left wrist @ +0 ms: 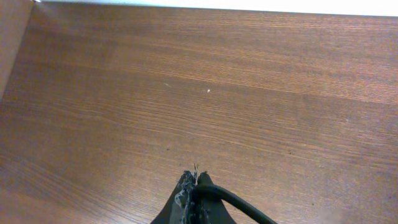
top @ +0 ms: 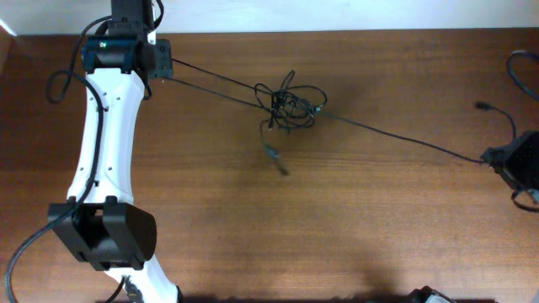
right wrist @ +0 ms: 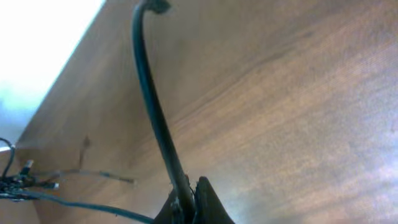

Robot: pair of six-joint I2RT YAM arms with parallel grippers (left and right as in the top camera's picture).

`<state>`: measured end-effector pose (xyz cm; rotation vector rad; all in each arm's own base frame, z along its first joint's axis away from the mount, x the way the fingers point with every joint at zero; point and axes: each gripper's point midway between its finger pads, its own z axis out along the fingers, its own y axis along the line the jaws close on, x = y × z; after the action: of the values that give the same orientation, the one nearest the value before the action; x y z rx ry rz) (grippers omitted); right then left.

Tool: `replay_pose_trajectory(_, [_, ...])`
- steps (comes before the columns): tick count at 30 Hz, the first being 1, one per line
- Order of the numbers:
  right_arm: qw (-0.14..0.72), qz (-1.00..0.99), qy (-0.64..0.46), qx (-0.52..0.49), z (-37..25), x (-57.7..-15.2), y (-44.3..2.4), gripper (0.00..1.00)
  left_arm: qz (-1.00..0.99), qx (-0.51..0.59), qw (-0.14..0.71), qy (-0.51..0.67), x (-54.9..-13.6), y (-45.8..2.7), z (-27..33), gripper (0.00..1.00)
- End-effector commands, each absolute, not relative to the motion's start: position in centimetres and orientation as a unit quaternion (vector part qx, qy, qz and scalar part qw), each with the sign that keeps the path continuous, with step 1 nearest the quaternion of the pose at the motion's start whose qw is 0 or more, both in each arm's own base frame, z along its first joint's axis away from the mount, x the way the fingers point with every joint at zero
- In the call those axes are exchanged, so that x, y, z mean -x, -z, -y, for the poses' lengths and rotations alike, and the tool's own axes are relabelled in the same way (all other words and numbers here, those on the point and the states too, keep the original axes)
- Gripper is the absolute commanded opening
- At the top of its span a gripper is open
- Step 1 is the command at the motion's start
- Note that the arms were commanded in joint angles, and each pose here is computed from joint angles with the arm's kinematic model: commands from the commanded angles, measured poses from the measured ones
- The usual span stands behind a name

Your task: Untangle cables

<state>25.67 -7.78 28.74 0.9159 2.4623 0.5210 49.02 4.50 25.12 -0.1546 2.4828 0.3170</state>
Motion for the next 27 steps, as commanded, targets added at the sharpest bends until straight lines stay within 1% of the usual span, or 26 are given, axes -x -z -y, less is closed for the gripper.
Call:
replay_pose_trajectory(1, [0.197,-0.924,-0.132,-0.3,10.1,-26.2,-26.6,0.04,-0.926,0.103,0.333,-0.145,-48.6,-27.3,-9.2,0.0])
replay_pose_trajectory(3, [0.187,-0.935,-0.148,-0.263,8.6,-27.3,-26.0,0.04,-0.94,0.066,0.33,-0.047,-49.0,-26.5,-5.7,0.0])
replay_pose_trajectory(6, [0.199,-0.953,-0.183,-0.134,3.2,-29.5,-26.5,0.04,-0.943,0.003,0.32,0.092,-48.6,-26.3,-0.4,0.0])
replay_pose_trajectory(9, [0.205,-0.955,-0.191,-0.095,0.7,-30.4,-26.8,0.07,-0.944,-0.014,0.297,0.139,-47.6,-26.0,1.8,0.0])
replay_pose_trajectory(12, [0.203,-0.954,-0.199,-0.096,-0.4,-30.8,-26.8,0.11,-0.952,-0.023,0.269,0.146,-46.4,-25.3,3.2,0.01])
replay_pose_trajectory(13, [0.198,-0.955,-0.201,-0.096,-0.7,-30.9,-26.6,0.16,-0.954,-0.041,0.259,0.147,-45.9,-25.1,4.2,0.09])
replay_pose_trajectory(14, [0.19,-0.956,-0.203,-0.094,-1.0,-30.9,-26.4,0.35,-0.954,-0.059,0.253,0.147,-45.6,-24.9,5.1,0.25])
replay_pose_trajectory(15, [0.181,-0.958,-0.205,-0.091,-1.4,-30.9,-26.0,0.56,-0.954,-0.079,0.248,0.147,-45.2,-24.8,6.1,0.46])
replay_pose_trajectory(16, [0.173,-0.959,-0.206,-0.087,-1.7,-30.9,-25.7,0.7,-0.954,-0.094,0.242,0.147,-44.9,-24.6,6.7,0.63])
replay_pose_trajectory(17, [0.166,-0.96,-0.208,-0.084,-2.0,-31.0,-25.4,0.83,-0.955,-0.108,0.236,0.146,-44.5,-24.5,7.2,0.76])
replay_pose_trajectory(18, [0.158,-0.961,-0.21,-0.085,-2.3,-31.1,-25.1,0.87,-0.954,-0.12,0.232,0.145,-44.2,-24.4,7.5,0.82])
replay_pose_trajectory(19, [0.154,-0.962,-0.211,-0.083,-2.6,-31.2,-24.9,0.88,-0.953,-0.14,0.226,0.144,-43.8,-24.2,8.0,0.9])
replay_pose_trajectory(21, [0.142,-0.964,-0.213,-0.077,-3.1,-31.5,-24.3,0.88,-0.95,-0.166,0.221,0.144,-43.4,-24.0,9.1,0.97])
replay_pose_trajectory(22, [0.138,-0.964,-0.213,-0.077,-3.1,-31.6,-24.1,0.88,-0.948,-0.177,0.22,0.144,-43.3,-23.9,9.6,0.97])
replay_pose_trajectory(24, [0.133,-0.965,-0.214,-0.076,-3.2,-31.8,-23.6,0.88,-0.941,-0.206,0.225,0.149,-43.5,-23.7,11.5,0.95])
replay_pose_trajectory(25, [0.133,-0.965,-0.214,-0.076,-3.2,-31.9,-23.6,0.88,-0.934,-0.221,0.23,0.159,-43.7,-23.7,12.7,0.93])
replay_pose_trajectory(27, [0.134,-0.965,-0.214,-0.075,-3.2,-32.0,-23.6,0.88,-0.922,-0.257,0.236,0.169,-44.6,-22.5,16.2,0.83])
